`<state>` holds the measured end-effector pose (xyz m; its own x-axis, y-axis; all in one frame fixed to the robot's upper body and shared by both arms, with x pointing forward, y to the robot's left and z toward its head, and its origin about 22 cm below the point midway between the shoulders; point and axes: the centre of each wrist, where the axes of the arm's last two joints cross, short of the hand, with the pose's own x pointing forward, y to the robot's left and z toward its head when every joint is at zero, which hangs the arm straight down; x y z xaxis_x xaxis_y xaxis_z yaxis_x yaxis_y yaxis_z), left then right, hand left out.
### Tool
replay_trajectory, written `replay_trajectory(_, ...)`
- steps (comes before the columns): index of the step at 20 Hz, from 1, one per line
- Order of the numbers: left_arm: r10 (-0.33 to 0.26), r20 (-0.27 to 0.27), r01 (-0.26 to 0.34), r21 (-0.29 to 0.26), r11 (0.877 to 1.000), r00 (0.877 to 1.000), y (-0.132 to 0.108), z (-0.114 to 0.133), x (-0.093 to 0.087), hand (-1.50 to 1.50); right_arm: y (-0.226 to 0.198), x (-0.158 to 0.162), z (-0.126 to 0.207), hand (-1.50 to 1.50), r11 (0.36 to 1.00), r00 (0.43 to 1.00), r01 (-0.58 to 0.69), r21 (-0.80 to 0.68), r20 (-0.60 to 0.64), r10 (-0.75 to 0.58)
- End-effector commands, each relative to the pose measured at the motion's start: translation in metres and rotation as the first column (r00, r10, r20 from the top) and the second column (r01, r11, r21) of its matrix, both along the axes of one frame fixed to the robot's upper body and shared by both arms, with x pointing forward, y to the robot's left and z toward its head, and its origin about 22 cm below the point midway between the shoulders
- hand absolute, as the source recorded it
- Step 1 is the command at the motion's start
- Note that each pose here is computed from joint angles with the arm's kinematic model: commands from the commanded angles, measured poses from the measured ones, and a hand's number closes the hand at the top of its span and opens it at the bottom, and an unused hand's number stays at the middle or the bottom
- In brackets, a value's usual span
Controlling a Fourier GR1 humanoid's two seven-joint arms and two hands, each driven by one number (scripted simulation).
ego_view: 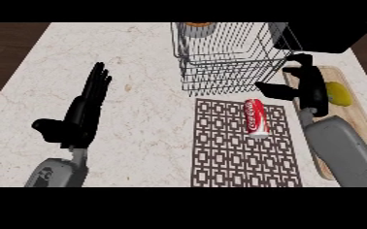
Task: Pick the can from the placemat and place it in the basket
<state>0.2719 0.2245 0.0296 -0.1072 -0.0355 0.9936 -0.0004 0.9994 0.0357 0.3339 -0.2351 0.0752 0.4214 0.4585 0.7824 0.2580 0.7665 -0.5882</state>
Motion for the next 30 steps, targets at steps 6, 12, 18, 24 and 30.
replay_trajectory(6, -0.011, 0.007, 0.011, -0.001, 1.0, 1.0, -0.004, 0.002, 0.0, 0.0, -0.039, 0.029, 0.016, -1.5, 0.883, 0.832, 0.077, -0.462, -0.458, -0.312)
replay_trajectory(12, -0.047, 0.015, 0.047, -0.002, 0.999, 0.999, -0.013, 0.003, -0.001, 0.0, -0.024, 0.052, 0.048, -1.5, 0.903, 0.679, -0.063, -0.425, -0.681, -0.273)
replay_trajectory(18, -0.049, 0.006, 0.049, -0.023, 0.999, 0.999, -0.023, 0.006, 0.002, 0.0, -0.006, 0.076, 0.084, -1.5, 0.938, 0.579, -0.103, -0.331, -0.787, -0.214)
replay_trajectory(24, -0.046, 0.011, 0.046, -0.003, 0.999, 0.999, -0.015, 0.006, -0.002, 0.0, 0.004, 0.098, 0.077, -1.5, 0.925, 0.477, -0.134, -0.356, -0.841, -0.254)
replay_trajectory(30, -0.001, 0.009, 0.001, 0.008, 1.0, 1.0, -0.007, 0.009, 0.0, 0.0, 0.017, 0.113, 0.072, -1.5, 0.909, 0.39, -0.185, -0.373, -0.877, -0.28)
